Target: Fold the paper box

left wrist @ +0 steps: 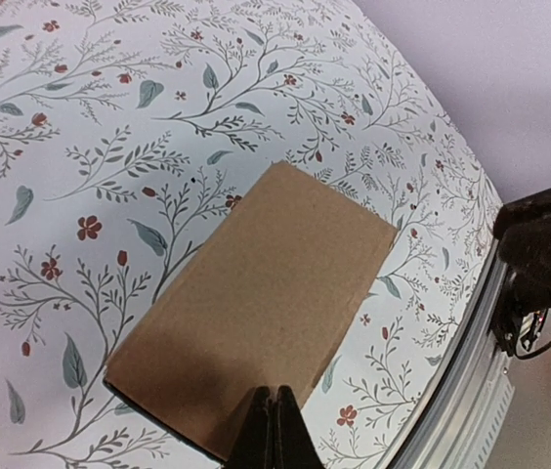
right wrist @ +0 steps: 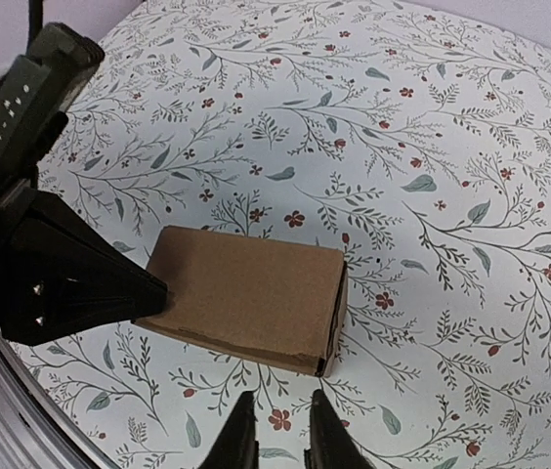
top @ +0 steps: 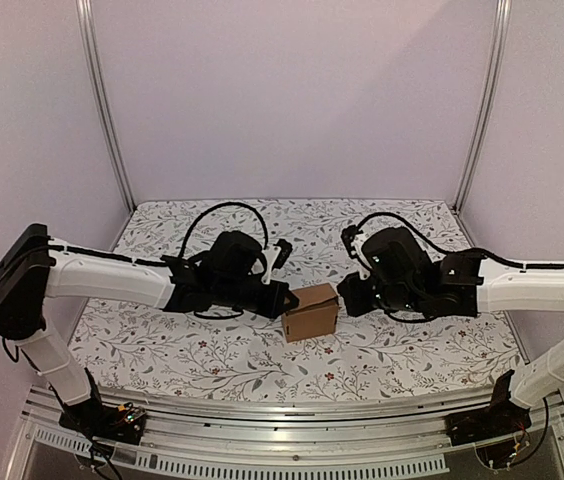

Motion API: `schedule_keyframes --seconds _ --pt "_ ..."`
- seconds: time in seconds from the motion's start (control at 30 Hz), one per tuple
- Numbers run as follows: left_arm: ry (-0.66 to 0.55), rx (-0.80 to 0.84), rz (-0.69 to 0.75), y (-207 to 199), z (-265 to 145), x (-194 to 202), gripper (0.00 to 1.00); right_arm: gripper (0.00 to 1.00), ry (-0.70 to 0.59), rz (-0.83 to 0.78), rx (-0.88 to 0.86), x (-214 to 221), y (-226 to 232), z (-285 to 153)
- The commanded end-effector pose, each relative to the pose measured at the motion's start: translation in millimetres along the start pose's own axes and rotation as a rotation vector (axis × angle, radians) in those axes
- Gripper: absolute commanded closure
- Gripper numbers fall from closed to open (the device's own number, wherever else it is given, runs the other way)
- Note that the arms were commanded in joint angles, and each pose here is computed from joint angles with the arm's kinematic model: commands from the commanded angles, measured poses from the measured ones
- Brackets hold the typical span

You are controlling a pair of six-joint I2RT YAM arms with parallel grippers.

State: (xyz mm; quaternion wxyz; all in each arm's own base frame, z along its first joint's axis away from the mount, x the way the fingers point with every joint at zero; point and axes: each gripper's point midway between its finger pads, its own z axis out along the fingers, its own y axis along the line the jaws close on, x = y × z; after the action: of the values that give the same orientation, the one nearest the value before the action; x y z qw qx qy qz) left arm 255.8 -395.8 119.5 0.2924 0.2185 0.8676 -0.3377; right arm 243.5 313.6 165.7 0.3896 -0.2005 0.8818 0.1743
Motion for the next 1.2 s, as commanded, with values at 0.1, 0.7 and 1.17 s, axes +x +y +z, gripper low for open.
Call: schedule_keyframes --seconds 0.1,0.7,1.17 --pt "0.126 -0.100 -0.022 33.5 11.1 39.9 1.00 1.00 -0.056 -0.021 0.011 -43.5 4.2 2.5" --pt "0.142 -0.115 -0.023 34.1 6.1 42.6 1.00 1.00 0.131 0.048 0.068 54.9 -22.9 75.2" --pt "0.147 -0.101 -0.010 29.7 7.5 40.1 1.00 1.00 -0.034 0.002 0.046 -26.5 -7.5 45.3"
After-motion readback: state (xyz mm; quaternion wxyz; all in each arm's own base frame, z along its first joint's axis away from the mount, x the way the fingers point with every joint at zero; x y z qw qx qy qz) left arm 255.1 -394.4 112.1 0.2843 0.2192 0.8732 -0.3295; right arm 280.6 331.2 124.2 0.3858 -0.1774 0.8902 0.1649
